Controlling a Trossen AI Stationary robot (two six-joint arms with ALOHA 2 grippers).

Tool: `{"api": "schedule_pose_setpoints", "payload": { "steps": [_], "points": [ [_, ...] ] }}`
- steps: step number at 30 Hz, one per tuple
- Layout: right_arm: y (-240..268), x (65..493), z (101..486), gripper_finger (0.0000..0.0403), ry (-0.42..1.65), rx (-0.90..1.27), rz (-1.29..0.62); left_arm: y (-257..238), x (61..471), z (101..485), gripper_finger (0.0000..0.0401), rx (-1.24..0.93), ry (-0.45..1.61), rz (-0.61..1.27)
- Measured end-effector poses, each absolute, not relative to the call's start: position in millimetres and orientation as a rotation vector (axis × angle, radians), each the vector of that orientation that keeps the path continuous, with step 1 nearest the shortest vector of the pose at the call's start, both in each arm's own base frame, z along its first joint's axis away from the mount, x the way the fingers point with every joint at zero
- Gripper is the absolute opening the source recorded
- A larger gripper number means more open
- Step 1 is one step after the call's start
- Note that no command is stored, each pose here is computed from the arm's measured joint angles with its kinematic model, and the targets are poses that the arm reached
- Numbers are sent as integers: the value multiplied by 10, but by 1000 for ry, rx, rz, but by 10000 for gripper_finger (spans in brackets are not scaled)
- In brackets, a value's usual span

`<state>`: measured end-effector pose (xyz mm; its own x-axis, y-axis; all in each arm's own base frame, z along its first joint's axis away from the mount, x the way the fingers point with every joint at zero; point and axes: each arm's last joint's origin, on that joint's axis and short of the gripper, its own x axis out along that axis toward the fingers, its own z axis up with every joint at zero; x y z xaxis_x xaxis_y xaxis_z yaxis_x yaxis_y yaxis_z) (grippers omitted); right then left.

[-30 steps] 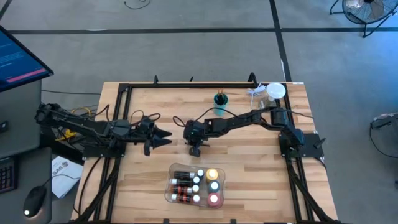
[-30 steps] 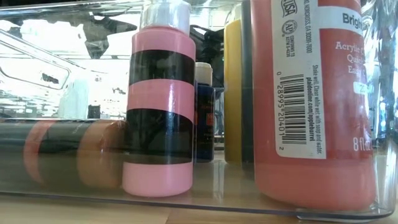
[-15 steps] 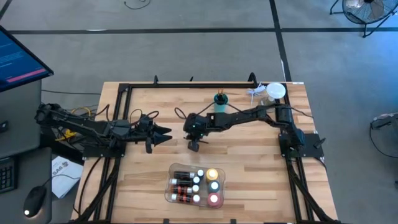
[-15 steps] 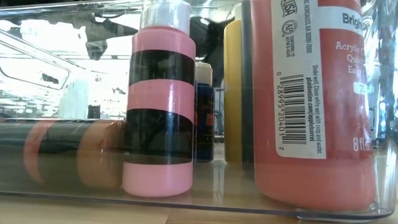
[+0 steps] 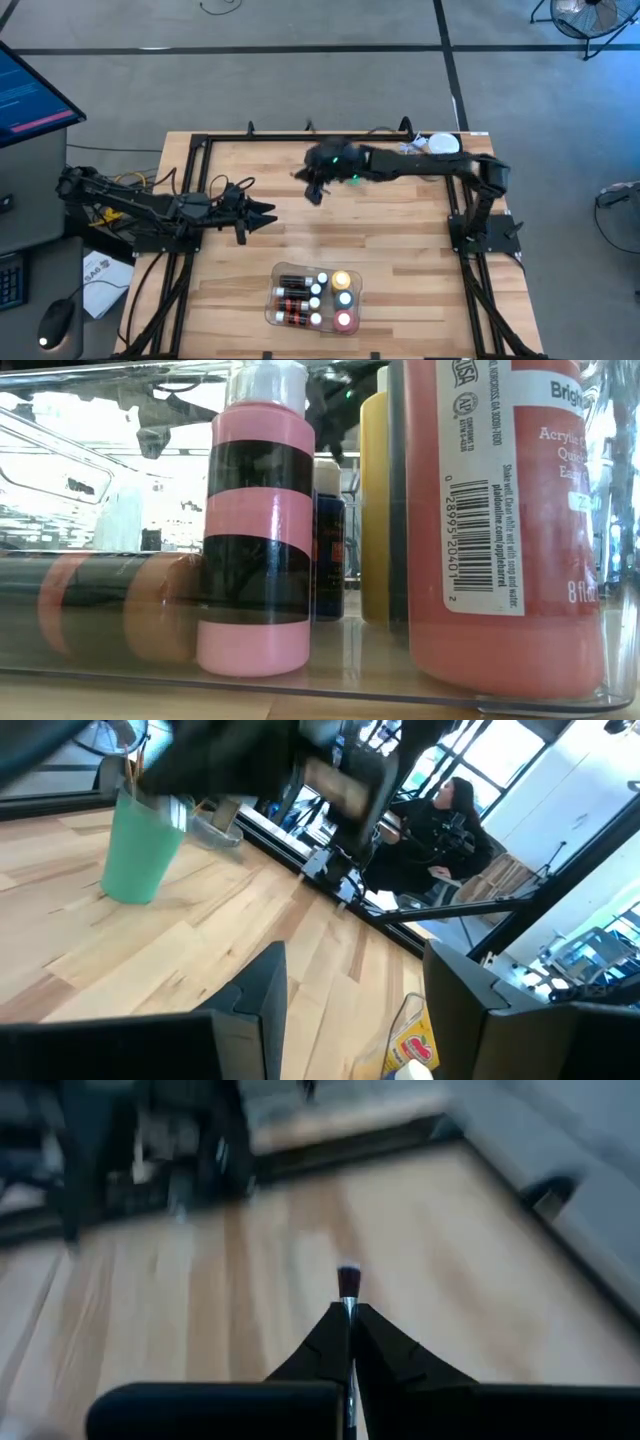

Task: Pick & Place Paint Supplies
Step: Put the silver paint brush into the green cup

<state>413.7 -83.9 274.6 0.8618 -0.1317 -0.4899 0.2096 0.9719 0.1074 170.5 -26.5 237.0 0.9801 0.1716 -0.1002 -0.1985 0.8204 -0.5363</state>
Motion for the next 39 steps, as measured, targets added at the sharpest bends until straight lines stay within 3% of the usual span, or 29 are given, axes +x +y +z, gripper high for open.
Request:
{"api": "schedule_pose_setpoints", "payload": {
  "steps": [9,20,29,39],
  "points": [
    [-1249,3642,3296,0,236,107,-364,-263,1704,2364,140,-600,50,204],
    [-1472,2819,2767,0,-52,241,-584,-263,1703,2356,140,-621,56,208],
    [-1329,2637,2382,0,-112,211,-683,-263,1703,2355,140,-650,53,209],
    [-1220,2437,2260,0,-233,23,-692,-242,1699,2357,140,-670,22,279]
  ]
}}
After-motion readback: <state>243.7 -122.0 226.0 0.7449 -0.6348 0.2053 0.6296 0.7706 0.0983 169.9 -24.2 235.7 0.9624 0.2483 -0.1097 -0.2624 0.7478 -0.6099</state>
